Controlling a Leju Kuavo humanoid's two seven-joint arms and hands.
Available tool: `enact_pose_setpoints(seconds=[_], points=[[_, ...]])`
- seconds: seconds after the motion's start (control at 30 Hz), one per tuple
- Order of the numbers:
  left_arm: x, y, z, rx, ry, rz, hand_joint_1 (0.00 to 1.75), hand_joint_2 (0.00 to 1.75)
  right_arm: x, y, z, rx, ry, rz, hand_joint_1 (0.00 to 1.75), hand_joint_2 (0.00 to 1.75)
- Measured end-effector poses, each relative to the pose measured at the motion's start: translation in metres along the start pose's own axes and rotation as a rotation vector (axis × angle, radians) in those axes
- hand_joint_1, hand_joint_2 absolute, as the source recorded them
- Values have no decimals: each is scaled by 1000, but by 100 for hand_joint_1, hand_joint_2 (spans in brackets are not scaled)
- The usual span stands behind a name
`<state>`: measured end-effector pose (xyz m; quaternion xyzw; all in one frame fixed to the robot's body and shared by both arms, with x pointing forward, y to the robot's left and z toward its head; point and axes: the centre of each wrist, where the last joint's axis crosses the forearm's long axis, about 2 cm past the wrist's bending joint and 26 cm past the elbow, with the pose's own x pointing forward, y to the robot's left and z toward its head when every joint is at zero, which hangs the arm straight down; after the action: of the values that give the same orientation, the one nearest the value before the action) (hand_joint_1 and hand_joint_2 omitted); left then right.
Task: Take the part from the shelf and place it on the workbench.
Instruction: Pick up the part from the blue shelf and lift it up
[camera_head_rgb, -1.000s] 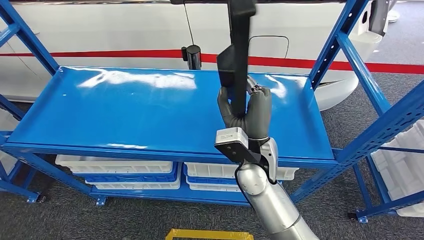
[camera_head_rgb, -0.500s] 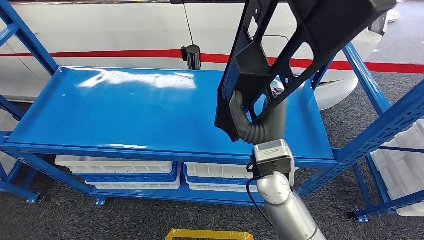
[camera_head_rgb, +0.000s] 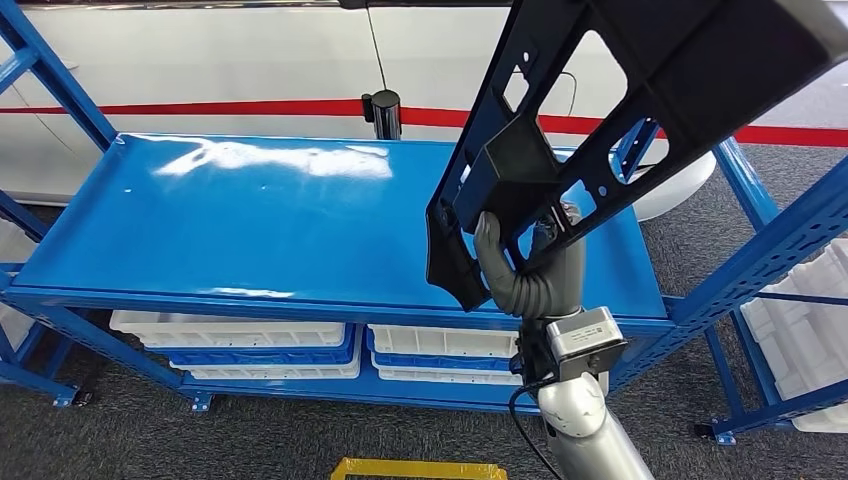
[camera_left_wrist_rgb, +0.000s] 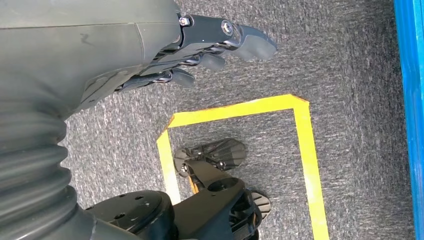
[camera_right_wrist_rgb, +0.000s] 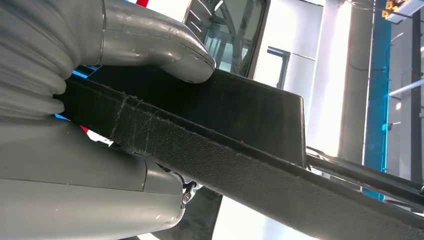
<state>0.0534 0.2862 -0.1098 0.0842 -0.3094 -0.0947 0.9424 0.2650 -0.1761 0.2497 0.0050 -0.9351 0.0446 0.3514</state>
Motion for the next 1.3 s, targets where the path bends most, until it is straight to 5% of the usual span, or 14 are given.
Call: enact_pose_setpoints(seconds=[1.3], points=[[-7,-6,5,-15,41,32,0,175,-3,-9,15,30,86,24,175,175]])
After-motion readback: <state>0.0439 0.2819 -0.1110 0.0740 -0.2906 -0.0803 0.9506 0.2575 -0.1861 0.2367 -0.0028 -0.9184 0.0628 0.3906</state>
